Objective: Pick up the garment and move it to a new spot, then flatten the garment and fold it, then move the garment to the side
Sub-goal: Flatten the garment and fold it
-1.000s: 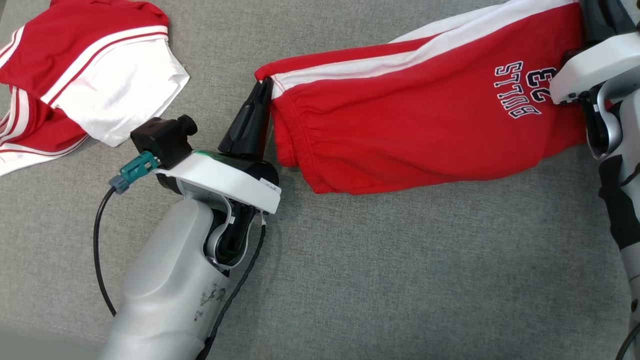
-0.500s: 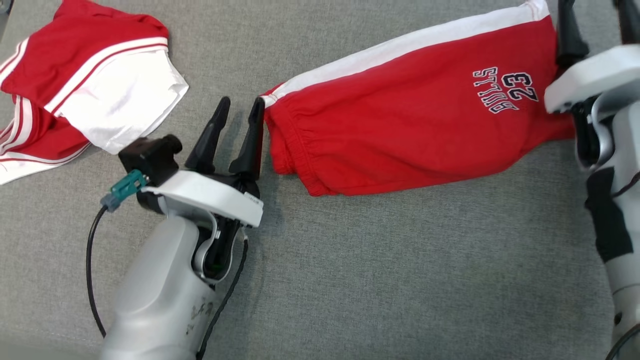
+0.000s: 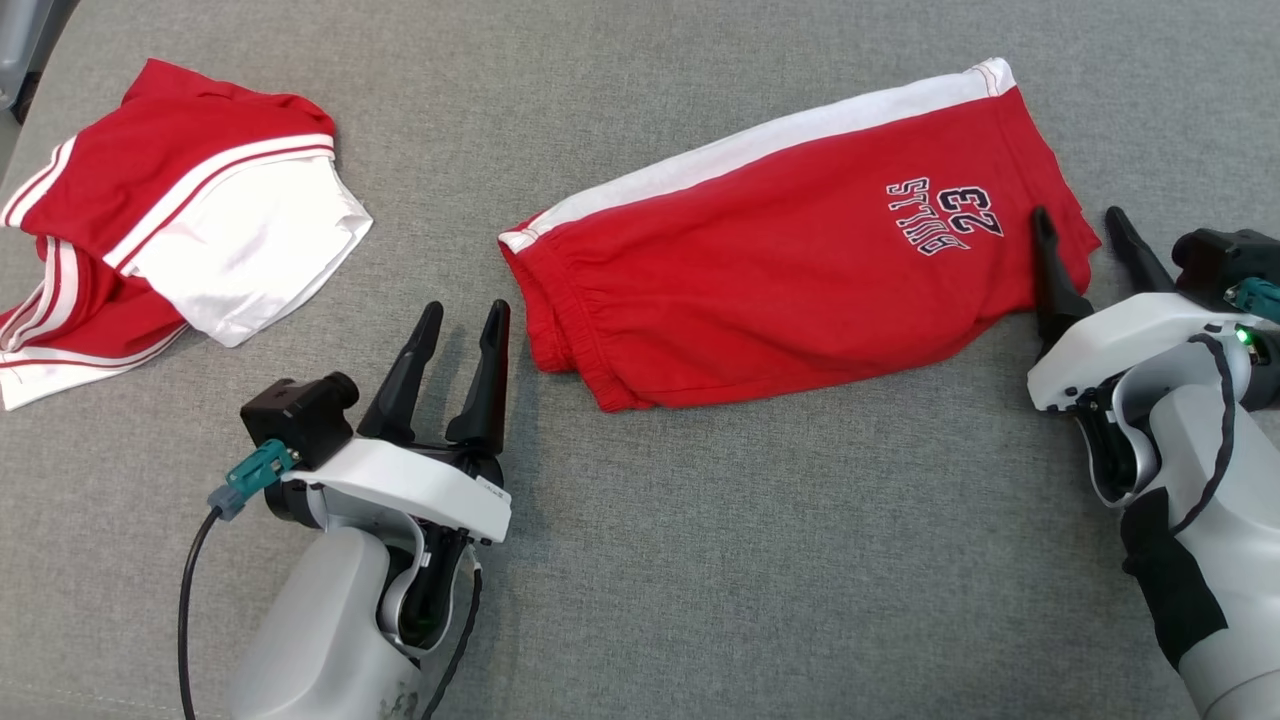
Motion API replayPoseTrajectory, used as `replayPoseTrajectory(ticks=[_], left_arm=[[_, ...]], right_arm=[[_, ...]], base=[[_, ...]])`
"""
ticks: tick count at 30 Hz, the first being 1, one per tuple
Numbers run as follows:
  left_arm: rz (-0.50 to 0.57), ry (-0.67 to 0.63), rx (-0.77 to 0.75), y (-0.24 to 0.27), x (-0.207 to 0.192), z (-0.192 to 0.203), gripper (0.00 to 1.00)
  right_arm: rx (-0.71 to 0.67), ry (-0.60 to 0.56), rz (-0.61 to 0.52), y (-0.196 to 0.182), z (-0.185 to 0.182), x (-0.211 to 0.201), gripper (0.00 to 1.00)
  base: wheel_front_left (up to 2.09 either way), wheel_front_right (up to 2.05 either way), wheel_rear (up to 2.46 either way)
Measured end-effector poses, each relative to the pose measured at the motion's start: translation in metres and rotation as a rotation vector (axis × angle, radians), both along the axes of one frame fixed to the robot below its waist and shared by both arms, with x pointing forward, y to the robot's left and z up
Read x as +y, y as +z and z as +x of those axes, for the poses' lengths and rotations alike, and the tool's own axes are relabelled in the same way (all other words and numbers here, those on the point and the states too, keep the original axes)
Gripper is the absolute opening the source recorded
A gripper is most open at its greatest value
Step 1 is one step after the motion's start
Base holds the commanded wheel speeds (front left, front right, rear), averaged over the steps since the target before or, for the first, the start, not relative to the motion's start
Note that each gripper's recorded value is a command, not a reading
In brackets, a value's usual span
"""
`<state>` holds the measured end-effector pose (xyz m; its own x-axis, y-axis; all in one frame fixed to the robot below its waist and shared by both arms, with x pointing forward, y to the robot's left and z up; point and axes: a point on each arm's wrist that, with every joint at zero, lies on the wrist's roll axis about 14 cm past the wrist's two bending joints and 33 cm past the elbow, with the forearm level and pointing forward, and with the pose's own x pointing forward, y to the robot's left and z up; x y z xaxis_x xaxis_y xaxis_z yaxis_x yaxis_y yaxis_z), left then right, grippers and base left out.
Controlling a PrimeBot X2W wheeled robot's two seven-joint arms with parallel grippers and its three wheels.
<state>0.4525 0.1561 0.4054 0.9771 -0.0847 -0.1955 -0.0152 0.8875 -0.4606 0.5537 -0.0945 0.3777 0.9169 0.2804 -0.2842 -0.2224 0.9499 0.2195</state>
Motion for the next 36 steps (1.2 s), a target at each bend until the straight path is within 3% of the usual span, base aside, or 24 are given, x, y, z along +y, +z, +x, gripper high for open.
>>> replayPoseTrajectory(ticks=[5,6,7,8,9,18,26,31,36], left_arm=[[0.004,0.005,0.004,0.0,0.002,-0.006,1.0],[0.005,0.008,0.008,-0.001,0.003,-0.008,1.0],[0.01,0.01,0.011,-0.002,0.004,-0.009,1.0],[0.017,0.009,0.01,-0.001,0.004,-0.01,1.0],[0.02,0.01,0.007,0.0,0.005,-0.01,1.0],[0.07,0.029,0.005,0.007,0.011,-0.033,1.0],[0.113,0.042,0.001,0.012,0.014,-0.062,1.0],[0.141,0.042,-0.009,0.016,0.014,-0.085,1.0],[0.148,0.038,-0.01,0.016,0.013,-0.097,1.0]], right_arm=[[0.062,0.02,-0.003,-0.011,-0.005,0.008,1.0],[0.077,0.023,-0.006,-0.014,-0.006,0.008,0.9],[0.084,0.026,-0.007,-0.015,-0.006,0.01,0.6],[0.089,0.028,-0.008,-0.015,-0.006,0.011,0.15],[0.094,0.028,-0.004,-0.015,-0.007,0.012,0.0],[0.069,-0.065,0.124,0.008,-0.027,0.005,0.0],[0.025,-0.168,0.183,0.026,-0.072,-0.025,0.0],[-0.007,-0.215,0.179,0.037,-0.103,-0.045,0.0],[-0.094,-0.192,0.151,0.064,-0.106,-0.047,0.0]], base=[[0.0,0.0,0.0],[0.0,0.0,0.0],[0.0,0.0,0.0],[0.0,0.0,0.0],[0.0,0.0,0.0],[0.0,0.0,0.0],[0.0,0.0,0.0],[0.0,0.0,0.0],[0.0,0.0,0.0]])
